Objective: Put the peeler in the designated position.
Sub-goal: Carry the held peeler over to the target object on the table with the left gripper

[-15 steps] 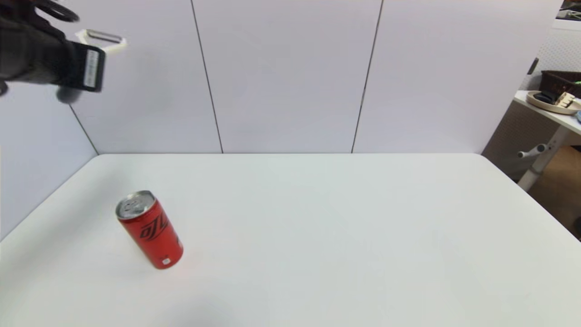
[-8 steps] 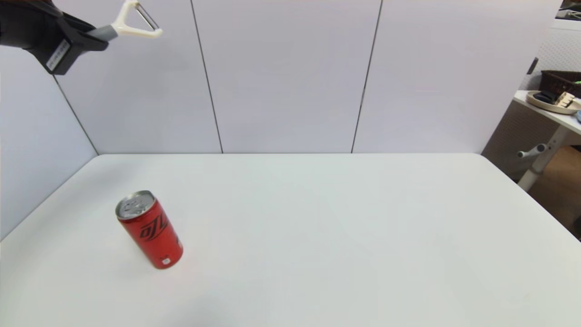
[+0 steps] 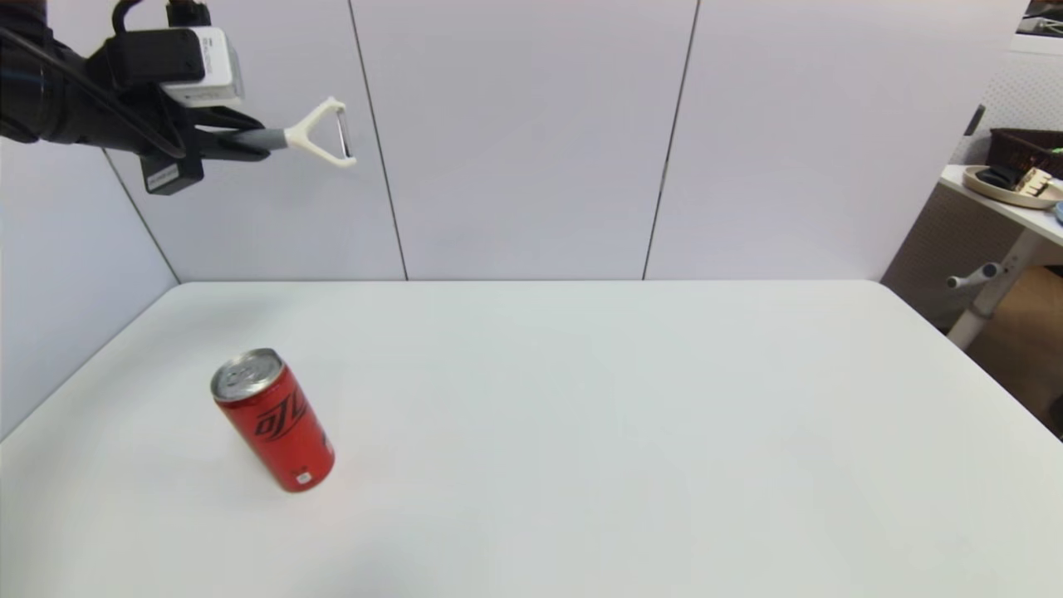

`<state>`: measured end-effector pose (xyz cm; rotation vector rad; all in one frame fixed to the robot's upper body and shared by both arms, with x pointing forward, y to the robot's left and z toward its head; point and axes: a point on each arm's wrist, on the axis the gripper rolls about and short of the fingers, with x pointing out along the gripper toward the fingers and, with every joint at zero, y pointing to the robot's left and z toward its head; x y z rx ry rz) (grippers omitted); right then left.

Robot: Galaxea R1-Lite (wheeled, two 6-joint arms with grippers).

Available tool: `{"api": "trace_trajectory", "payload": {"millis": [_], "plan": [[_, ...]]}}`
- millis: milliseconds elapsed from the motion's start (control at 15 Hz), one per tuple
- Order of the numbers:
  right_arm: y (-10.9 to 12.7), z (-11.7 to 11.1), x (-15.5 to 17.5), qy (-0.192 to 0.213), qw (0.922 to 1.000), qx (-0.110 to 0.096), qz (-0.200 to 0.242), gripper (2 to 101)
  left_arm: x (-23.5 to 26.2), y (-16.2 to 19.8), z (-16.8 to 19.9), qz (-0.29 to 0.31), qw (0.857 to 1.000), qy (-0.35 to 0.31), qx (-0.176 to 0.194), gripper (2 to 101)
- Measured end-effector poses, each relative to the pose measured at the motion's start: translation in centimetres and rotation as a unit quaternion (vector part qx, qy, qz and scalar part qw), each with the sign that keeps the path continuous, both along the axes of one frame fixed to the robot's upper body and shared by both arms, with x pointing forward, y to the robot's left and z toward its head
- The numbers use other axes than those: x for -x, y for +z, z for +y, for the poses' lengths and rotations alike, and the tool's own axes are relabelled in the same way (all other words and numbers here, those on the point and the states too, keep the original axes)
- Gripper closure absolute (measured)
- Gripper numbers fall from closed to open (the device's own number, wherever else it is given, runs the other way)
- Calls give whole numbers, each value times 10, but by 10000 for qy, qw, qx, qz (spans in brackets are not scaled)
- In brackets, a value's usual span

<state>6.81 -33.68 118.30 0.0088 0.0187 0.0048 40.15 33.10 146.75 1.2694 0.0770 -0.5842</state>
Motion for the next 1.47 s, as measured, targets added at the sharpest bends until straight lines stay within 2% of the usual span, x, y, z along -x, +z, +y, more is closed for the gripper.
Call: {"api": "trace_trajectory", "payload": {"millis": [200, 333, 533, 800, 1067, 1467], "plan": [[0, 0, 0, 0, 10000, 0, 0, 43, -20, -22, 10, 177, 9989, -371, -240, 856], [0, 0, 0, 0, 10000, -1, 0, 43, -29, -34, 13, 387, 9980, -466, -191, 856], [0, 0, 0, 0, 10000, -1, 2, 43, -38, -54, 16, 679, 9952, -629, -315, 856], [0, 0, 0, 4, 10000, 0, 2, 43, -36, -98, 23, 1471, 9823, -1112, -339, 856], [0, 0, 0, 2, 10000, -3, 2, 43, -28, -145, 30, 2223, 9659, -1292, -305, 856], [0, 0, 0, 0, 10000, -1, 2, 43, -27, -183, 36, 2827, 9504, -1275, -217, 856]]}}
